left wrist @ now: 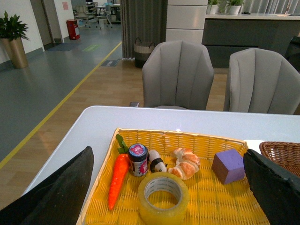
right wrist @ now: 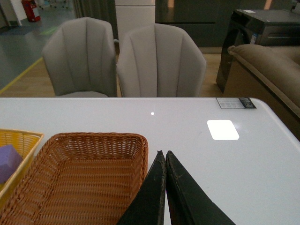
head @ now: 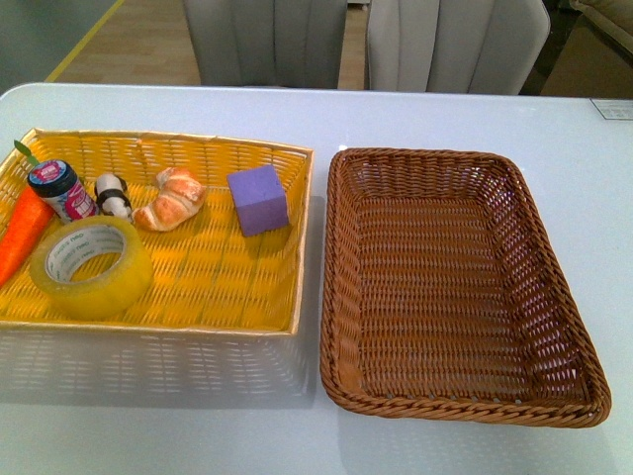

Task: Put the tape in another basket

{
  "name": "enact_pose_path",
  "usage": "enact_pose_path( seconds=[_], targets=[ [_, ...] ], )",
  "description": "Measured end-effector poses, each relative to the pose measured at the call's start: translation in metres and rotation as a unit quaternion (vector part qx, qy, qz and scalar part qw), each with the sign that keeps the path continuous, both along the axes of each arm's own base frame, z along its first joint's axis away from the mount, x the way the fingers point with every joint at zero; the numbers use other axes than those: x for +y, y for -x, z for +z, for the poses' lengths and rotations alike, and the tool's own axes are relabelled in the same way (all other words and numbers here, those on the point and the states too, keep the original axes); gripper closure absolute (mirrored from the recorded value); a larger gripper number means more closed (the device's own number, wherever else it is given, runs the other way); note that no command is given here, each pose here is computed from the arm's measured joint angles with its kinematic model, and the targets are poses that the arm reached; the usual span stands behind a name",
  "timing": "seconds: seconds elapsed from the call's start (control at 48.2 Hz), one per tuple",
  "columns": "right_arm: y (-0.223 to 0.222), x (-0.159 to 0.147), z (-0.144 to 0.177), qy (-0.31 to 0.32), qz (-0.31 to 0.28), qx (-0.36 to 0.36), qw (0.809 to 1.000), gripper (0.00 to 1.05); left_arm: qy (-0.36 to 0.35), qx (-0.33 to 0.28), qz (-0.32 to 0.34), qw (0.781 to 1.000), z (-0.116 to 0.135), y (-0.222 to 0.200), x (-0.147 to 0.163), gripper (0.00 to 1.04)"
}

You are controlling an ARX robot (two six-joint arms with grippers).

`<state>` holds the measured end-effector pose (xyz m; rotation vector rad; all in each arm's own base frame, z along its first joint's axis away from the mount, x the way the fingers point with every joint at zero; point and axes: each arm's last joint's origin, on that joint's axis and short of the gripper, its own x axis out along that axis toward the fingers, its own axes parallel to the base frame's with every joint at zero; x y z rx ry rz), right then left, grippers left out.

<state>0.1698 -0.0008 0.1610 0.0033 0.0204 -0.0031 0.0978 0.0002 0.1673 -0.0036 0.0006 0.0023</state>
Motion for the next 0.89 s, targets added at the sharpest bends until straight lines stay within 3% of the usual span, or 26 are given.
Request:
enact_pose_path(
  seconds=[0.893],
  targets=[
    [0.045,0.0,0.013,0.0,0.0,-0.021,1.0,1.03,0.0,0.0,0.0,1.0,0.0,0.0,0.0,0.09]
  ],
)
